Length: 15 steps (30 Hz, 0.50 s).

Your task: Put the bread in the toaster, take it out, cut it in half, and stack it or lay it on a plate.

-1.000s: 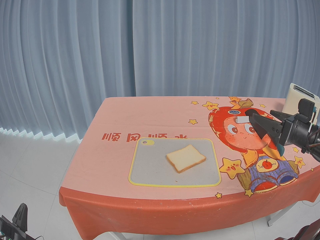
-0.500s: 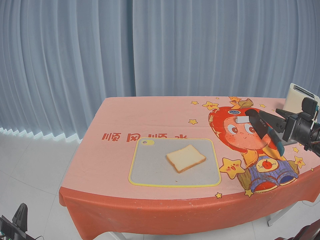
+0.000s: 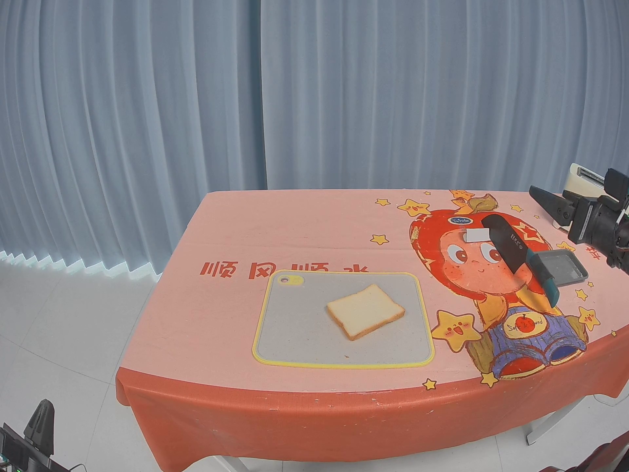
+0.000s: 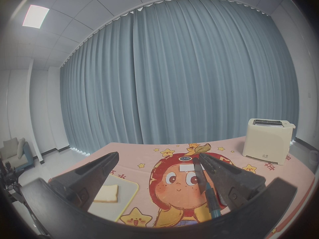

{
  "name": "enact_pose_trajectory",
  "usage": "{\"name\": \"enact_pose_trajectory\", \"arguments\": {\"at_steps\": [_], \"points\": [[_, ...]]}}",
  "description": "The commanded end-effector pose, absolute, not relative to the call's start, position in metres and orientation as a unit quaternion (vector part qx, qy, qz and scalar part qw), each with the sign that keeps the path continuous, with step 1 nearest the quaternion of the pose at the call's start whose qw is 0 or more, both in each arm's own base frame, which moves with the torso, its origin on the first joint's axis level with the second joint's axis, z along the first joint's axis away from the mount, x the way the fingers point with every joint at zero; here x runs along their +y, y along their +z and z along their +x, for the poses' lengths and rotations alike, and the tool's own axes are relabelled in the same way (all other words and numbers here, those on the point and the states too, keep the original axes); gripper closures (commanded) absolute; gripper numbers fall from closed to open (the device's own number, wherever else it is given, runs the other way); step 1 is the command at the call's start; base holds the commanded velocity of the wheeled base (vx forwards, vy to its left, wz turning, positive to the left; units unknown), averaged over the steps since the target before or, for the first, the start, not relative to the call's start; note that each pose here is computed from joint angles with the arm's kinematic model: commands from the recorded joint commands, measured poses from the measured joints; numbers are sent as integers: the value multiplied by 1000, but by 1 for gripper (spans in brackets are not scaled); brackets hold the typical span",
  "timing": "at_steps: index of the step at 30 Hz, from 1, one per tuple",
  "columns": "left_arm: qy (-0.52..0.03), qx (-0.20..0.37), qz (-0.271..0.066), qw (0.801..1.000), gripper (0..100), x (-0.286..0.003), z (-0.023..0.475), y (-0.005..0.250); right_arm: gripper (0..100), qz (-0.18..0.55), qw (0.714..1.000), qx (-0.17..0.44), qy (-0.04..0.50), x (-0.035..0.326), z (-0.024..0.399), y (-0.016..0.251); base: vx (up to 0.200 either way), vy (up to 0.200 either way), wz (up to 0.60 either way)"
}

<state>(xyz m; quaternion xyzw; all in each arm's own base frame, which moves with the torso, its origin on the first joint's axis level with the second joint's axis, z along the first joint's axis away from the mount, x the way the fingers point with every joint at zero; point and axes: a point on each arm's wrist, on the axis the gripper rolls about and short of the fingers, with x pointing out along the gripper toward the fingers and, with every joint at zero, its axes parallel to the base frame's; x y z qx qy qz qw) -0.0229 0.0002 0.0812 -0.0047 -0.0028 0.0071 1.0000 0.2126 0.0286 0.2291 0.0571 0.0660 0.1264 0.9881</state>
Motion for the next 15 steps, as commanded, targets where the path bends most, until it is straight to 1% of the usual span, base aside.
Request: {"name": "enact_pose_trajectory", "arguments": {"at_steps": [1, 5, 10, 15], "points": [[8, 4, -5, 1000, 100, 0, -22, 76, 0, 56, 989, 77, 116, 25, 220, 226, 0, 0, 0], [8, 4, -5, 1000, 100, 0, -22, 76, 0, 55, 989, 78, 117, 24, 225, 224, 0, 0, 0], [8, 4, -5, 1000, 100, 0, -22, 76, 0, 58, 991, 70, 96, 15, 241, 230, 0, 0, 0], [8, 4, -5, 1000, 100, 0, -22, 76, 0, 60, 992, 79, 83, 7, 250, 227, 0, 0, 0]]}}
